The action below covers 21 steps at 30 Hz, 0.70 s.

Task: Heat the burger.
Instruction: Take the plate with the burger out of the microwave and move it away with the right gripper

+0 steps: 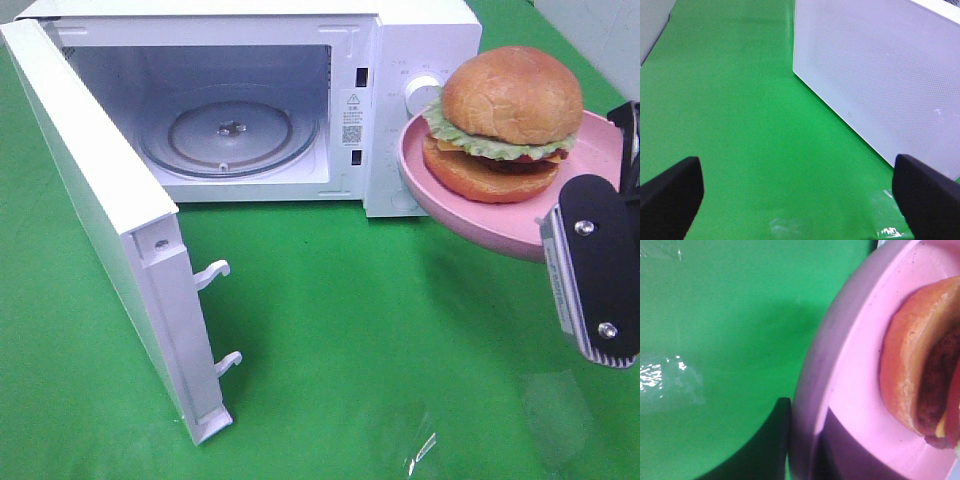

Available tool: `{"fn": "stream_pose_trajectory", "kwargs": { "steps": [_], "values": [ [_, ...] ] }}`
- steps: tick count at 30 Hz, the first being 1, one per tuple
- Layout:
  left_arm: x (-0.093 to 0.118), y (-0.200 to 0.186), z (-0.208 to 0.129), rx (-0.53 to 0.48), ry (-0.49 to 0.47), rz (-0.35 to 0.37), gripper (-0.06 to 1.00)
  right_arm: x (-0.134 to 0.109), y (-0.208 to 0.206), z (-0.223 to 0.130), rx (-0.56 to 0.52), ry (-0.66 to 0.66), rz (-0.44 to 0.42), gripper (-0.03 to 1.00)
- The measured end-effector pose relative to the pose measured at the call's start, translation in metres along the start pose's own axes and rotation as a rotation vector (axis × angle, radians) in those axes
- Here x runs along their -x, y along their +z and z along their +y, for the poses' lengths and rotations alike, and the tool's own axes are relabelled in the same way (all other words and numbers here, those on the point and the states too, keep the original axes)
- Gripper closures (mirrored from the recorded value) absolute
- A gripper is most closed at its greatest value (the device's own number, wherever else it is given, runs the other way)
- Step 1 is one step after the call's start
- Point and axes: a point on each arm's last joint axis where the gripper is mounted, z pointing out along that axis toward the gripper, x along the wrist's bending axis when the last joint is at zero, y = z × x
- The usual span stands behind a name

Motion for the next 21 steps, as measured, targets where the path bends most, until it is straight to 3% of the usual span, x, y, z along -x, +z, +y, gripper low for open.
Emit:
{"fn": "stream_pose_trajectory", "kwargs": {
  "steps": [6,21],
  "values": [
    [0.000,0.000,0.000,0.000,0.000,0.000,0.01,-0.002,-0.001,-0.011,-0.121,0.175,0.006,0.87],
    [0.000,0.000,0.000,0.000,0.000,0.000,0.01,-0.008,-0.005,-0.029,-0.333,0.461,0.015,0.87]
  ]
}}
